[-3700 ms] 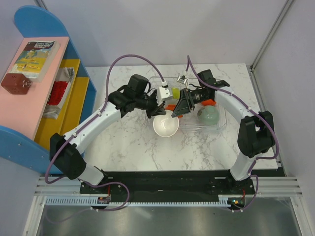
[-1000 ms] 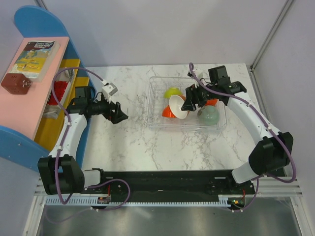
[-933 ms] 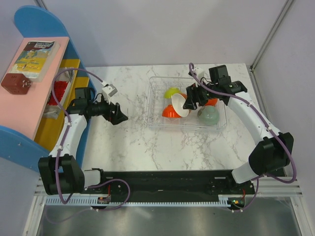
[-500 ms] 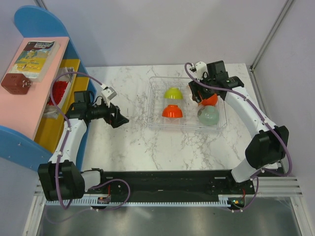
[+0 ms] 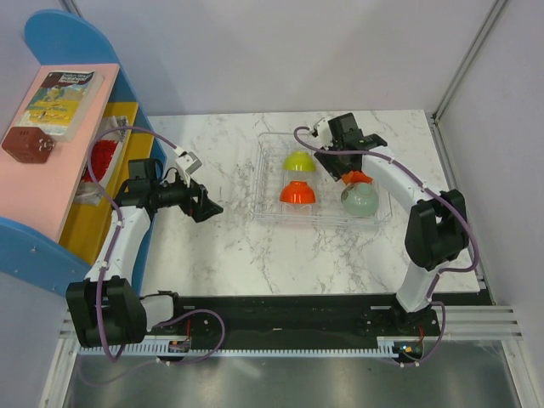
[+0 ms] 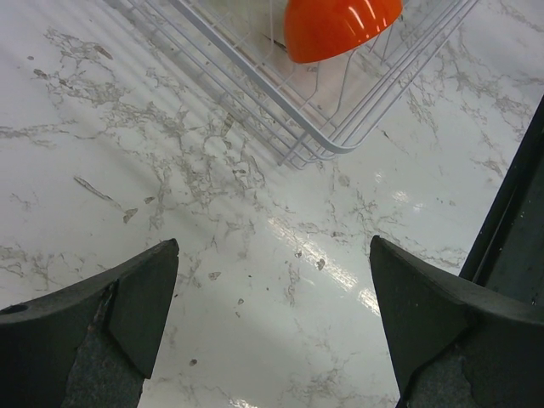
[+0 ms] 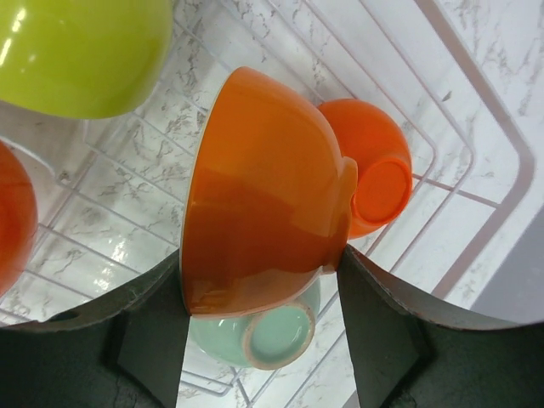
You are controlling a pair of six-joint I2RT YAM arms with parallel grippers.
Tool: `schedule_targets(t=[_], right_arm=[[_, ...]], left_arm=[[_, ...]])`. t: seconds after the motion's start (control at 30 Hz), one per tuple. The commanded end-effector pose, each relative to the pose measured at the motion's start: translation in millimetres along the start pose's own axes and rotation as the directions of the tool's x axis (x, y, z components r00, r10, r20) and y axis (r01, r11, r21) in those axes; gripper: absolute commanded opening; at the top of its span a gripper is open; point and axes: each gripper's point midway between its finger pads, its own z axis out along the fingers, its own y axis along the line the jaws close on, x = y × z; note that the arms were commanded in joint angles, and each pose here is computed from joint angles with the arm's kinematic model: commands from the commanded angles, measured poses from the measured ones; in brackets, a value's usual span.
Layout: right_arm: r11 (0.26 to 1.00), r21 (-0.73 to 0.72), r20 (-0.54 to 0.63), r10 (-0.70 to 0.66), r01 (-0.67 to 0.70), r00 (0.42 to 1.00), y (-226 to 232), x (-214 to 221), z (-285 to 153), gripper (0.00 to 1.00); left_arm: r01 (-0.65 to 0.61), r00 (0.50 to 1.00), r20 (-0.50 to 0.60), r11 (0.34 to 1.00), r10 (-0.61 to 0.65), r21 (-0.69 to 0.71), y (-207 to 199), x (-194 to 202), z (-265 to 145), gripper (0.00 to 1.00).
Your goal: Load the bowls into the dish rack
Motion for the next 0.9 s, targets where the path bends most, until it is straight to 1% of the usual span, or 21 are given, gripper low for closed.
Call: schedule_targets(t=[0.0, 0.17, 0.37, 0.53, 0.87], right_arm=[[0.981, 0.178, 0.058, -0.088, 0.076, 0.994, -17.1, -31.3, -4.8, 0.0], [0.945, 0.279, -0.009, -0.177, 0.172, 0.984, -6.6, -22.9, 2.4, 0.0], [0.922, 0.304, -0.068, -0.231, 0.241, 0.971, 8.1, -11.7, 18.4, 0.0], [0.895, 0.349, -0.103, -0.257, 0.277, 0.961, 9.5, -5.5, 25.2, 0.0], [0.863, 0.322, -0.164, -0.354, 0.389, 0.921, 29.5, 9.5, 34.0, 0.0]], left_arm=[[-0.033, 0.999, 0.039, 0.999, 0.032, 0.014, -2.2, -9.0, -1.0, 1.0], [-0.035, 0.999, 0.04, 0.999, 0.034, 0.013, -1.9, -8.9, -1.3, 1.0], [-0.037, 0.999, 0.04, 0.999, 0.036, 0.015, -2.7, -8.5, -0.9, 1.0], [-0.036, 0.999, 0.04, 0.999, 0.036, 0.014, -2.0, -8.1, -1.0, 1.0], [-0.035, 0.999, 0.038, 0.999, 0.035, 0.013, -1.6, -7.7, -0.8, 1.0]])
